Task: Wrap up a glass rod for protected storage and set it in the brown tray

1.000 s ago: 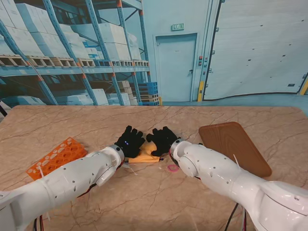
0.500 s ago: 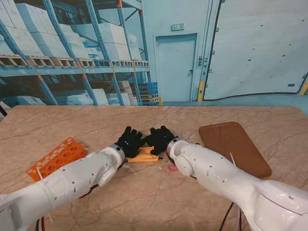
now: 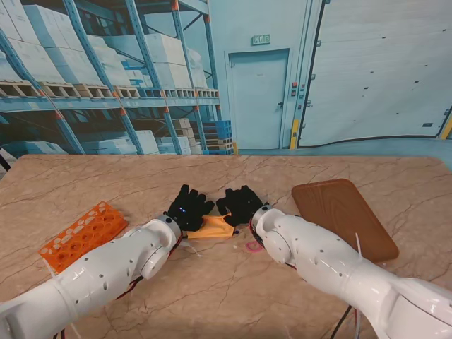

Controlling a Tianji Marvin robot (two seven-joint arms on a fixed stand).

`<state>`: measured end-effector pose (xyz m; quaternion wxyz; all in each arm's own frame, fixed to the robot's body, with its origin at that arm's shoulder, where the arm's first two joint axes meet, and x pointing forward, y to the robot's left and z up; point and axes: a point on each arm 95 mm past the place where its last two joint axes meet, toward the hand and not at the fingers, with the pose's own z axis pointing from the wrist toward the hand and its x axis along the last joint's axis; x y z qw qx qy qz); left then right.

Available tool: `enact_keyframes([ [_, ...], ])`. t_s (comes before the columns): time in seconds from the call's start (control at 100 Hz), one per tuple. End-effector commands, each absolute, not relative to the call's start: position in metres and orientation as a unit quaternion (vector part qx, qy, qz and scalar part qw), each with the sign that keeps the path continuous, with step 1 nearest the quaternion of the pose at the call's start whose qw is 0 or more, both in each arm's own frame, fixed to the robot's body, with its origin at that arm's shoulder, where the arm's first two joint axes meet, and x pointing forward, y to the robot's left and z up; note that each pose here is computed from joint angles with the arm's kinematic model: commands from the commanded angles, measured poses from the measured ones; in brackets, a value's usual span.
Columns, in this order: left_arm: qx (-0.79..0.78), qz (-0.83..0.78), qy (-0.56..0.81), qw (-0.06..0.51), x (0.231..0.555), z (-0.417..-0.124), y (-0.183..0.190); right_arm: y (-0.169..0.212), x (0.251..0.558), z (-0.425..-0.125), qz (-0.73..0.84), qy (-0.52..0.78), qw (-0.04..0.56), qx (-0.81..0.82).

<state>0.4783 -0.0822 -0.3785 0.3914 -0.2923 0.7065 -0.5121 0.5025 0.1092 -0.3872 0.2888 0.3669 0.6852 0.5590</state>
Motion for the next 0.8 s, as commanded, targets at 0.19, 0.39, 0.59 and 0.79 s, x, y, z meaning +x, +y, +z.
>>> enact_keyframes([
  [0.19,-0.293,-0.529,0.696,0.386,0.474,-0.374,-0.084,0.111,0.498,-0.384,0.57,0.679,0.278,0.369],
  [0.39,-0.289,-0.542,0.691,0.382,0.471,-0.368,-0.083,0.11,0.495,-0.379,0.58,0.673,0.271,0.37],
  [0.59,-0.276,-0.553,0.692,0.373,0.464,-0.363,-0.08,0.108,0.488,-0.375,0.585,0.678,0.258,0.363],
  [0.79,-0.257,-0.558,0.704,0.357,0.452,-0.362,-0.075,0.104,0.478,-0.373,0.588,0.687,0.244,0.352],
])
